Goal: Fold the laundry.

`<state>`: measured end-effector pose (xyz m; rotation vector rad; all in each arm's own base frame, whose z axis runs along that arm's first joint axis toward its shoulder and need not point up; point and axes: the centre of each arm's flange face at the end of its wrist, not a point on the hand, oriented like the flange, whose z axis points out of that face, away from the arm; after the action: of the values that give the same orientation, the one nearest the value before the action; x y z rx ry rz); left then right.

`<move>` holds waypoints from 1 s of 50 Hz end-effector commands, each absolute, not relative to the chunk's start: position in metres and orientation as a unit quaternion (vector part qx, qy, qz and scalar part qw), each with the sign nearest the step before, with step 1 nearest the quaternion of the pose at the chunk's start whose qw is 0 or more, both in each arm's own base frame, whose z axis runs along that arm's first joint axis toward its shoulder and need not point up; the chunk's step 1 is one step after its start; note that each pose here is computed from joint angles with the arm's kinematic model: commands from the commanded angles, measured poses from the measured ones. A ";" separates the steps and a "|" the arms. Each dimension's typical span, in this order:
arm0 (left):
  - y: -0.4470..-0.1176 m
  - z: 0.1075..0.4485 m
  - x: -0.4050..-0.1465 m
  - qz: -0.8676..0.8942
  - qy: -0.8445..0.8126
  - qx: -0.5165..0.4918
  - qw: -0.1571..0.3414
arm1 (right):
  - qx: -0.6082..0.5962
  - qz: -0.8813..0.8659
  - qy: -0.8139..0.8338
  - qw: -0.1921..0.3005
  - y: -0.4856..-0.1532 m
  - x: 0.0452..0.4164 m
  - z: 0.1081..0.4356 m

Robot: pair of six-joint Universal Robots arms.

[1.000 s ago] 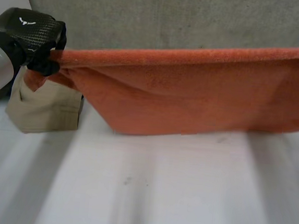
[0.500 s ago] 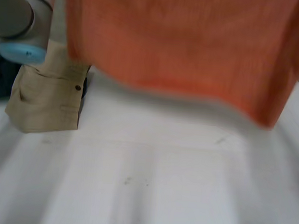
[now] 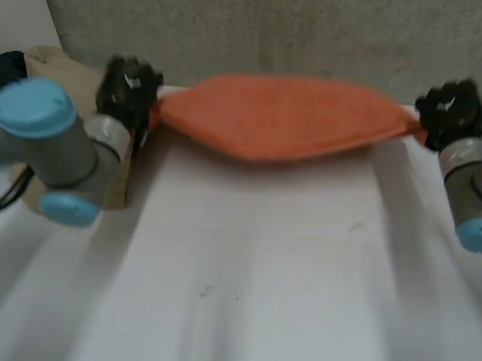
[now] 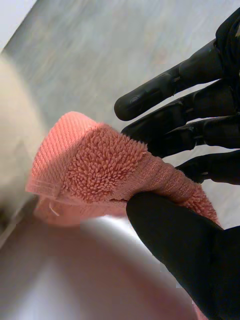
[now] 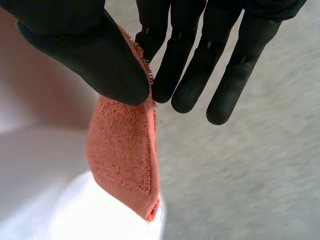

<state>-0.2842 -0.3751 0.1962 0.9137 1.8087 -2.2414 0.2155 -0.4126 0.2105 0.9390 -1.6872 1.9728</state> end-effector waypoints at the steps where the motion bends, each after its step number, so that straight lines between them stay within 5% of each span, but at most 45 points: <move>1: -0.327 0.153 -0.277 -0.641 0.664 0.376 0.079 | 0.379 0.606 -0.678 0.168 -0.383 0.208 0.169; 10: -0.218 0.161 -0.231 -0.490 0.751 0.434 0.083 | 0.464 0.409 -0.768 0.165 -0.282 0.164 0.184; 16: -0.187 0.166 -0.220 -0.432 0.776 0.454 0.071 | 0.523 0.373 -0.738 0.208 -0.261 0.148 0.187; 26: -0.245 0.167 -0.242 -0.512 0.740 0.427 0.086 | 0.489 0.459 -0.698 0.250 -0.316 0.157 0.175; 39: -0.342 0.153 -0.279 -0.593 0.703 0.373 0.121 | 0.455 0.618 -0.570 0.295 -0.404 0.214 0.157; 50: -0.379 0.142 -0.295 -0.618 0.690 0.347 0.147 | 0.455 0.662 -0.520 0.289 -0.453 0.239 0.122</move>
<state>-0.2882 -0.3653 0.1459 1.0260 2.0094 -1.7534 0.2287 -0.4349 0.1373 1.2030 -1.4239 1.7276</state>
